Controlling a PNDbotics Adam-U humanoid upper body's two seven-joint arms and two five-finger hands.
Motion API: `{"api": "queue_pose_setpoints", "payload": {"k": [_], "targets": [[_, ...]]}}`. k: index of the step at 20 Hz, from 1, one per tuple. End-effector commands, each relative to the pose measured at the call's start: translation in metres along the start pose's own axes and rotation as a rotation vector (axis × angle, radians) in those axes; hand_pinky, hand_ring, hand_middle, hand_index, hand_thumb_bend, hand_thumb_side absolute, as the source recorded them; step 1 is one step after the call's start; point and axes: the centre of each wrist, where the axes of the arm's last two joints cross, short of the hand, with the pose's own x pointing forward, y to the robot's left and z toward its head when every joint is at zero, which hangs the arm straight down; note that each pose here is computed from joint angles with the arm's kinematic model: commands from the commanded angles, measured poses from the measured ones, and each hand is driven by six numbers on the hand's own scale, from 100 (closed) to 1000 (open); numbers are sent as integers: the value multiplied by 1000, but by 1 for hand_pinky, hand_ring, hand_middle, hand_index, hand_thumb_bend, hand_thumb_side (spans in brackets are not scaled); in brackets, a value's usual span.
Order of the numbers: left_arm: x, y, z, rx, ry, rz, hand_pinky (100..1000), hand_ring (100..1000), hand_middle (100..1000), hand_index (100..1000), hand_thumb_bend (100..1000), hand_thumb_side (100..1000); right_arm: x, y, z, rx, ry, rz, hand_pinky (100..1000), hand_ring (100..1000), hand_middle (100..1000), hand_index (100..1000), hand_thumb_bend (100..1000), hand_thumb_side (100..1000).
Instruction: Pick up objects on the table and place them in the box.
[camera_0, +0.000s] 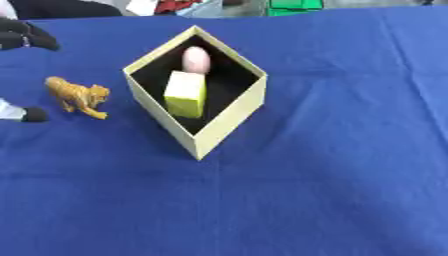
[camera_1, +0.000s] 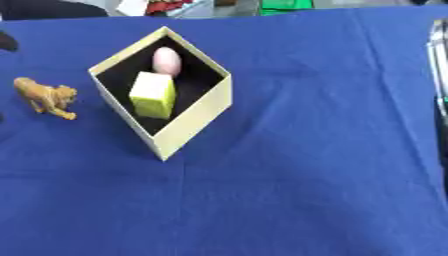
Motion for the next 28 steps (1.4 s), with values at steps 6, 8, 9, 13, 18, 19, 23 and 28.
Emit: {"api": "queue_pose_setpoints", "payload": {"k": [6, 8, 9, 13, 18, 19, 23, 28], "targets": [[-14, 2, -8, -58, 41, -35, 823, 847, 799, 865, 526, 667, 10, -10, -6, -24, -36, 11, 890, 953, 775, 884, 100, 683], [-16, -1, -11, -75, 51, -36, 823, 847, 805, 869, 511, 653, 10, -10, -6, -26, -38, 8, 890, 954, 775, 884, 100, 684], [-17, -2, -12, -86, 56, -37, 823, 847, 806, 870, 508, 651, 11, -11, -6, -27, -39, 7, 890, 954, 775, 884, 100, 684], [-21, -7, -16, -122, 81, -39, 818, 843, 799, 869, 517, 656, 12, -12, -7, -31, -42, 1, 890, 954, 774, 884, 100, 685], [-26, -16, -18, -190, 122, -39, 811, 839, 790, 863, 517, 669, 12, -13, -7, -38, -43, -6, 890, 955, 774, 885, 100, 686], [-27, -18, -18, -205, 131, -37, 808, 837, 789, 862, 512, 666, 12, -13, -7, -40, -43, -7, 890, 955, 773, 885, 100, 687], [-31, -22, -18, -230, 163, -24, 792, 822, 783, 860, 498, 659, 12, -14, -7, -43, -43, -13, 890, 955, 773, 884, 100, 687], [-35, -26, -16, -242, 190, -7, 789, 808, 755, 849, 467, 613, 12, -14, -7, -45, -42, -21, 890, 956, 772, 884, 100, 688]]}}
